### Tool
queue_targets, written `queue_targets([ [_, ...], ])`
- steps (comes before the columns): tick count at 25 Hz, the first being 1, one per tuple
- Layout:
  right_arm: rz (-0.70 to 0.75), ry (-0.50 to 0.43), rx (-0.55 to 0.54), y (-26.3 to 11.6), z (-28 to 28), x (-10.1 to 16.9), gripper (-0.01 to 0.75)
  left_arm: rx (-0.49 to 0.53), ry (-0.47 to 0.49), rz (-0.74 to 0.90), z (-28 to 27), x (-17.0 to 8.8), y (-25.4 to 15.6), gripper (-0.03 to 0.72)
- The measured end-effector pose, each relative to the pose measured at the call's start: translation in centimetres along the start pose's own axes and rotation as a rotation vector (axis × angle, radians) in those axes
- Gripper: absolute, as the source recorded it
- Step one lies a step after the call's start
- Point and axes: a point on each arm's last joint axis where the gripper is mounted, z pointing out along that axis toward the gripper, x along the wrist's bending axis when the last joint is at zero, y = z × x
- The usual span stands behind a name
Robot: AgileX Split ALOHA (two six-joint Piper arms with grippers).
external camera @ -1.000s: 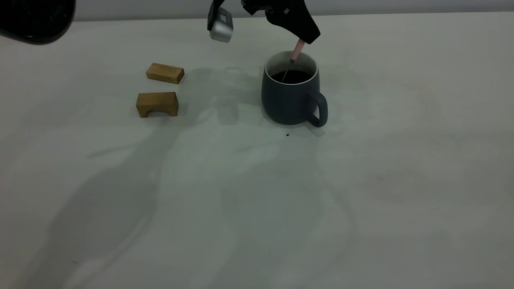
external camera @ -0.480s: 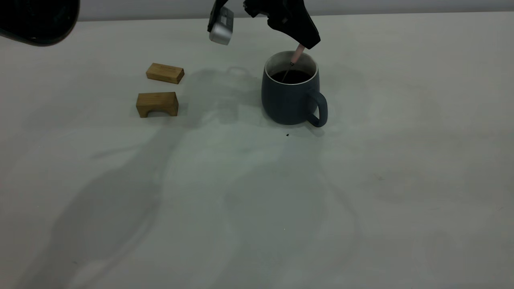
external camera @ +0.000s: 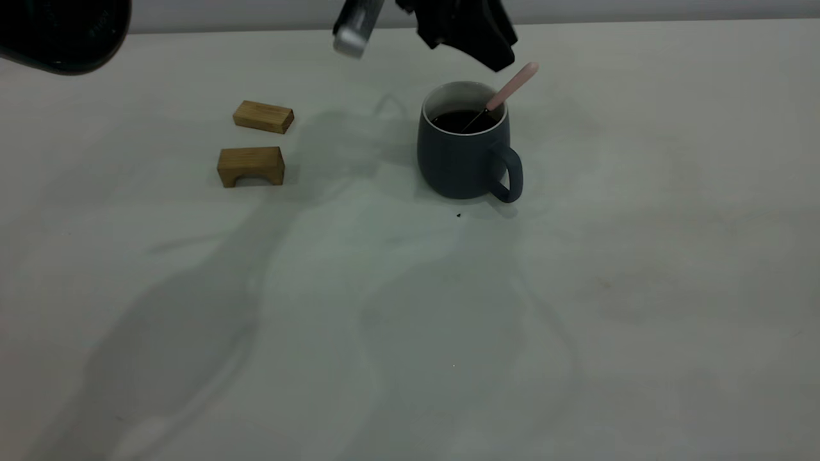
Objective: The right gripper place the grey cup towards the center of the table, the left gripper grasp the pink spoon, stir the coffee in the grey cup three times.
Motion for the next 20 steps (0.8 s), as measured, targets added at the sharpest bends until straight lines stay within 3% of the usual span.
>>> queue_targets([
  [4, 0.000, 0.000, 0.000, 0.0, 0.0, 0.0, 0.238, -0.071, -0.011, 0.497, -1.0, -0.4, -0.4, 0.338],
  [8, 0.000, 0.000, 0.000, 0.0, 0.0, 0.0, 0.238, -0.233, -0.002, 0.879, -4.1, -1.1, -1.7, 0.338],
  [16, 0.000, 0.000, 0.000, 0.0, 0.0, 0.0, 0.238, -0.529, 0.010, 1.484, -14.9, -1.3, -7.9, 0.338],
  [20, 0.000, 0.000, 0.000, 0.0, 0.0, 0.0, 0.238, -0.629, 0.119, 1.562, -19.3, 0.7, -9.7, 0.338],
])
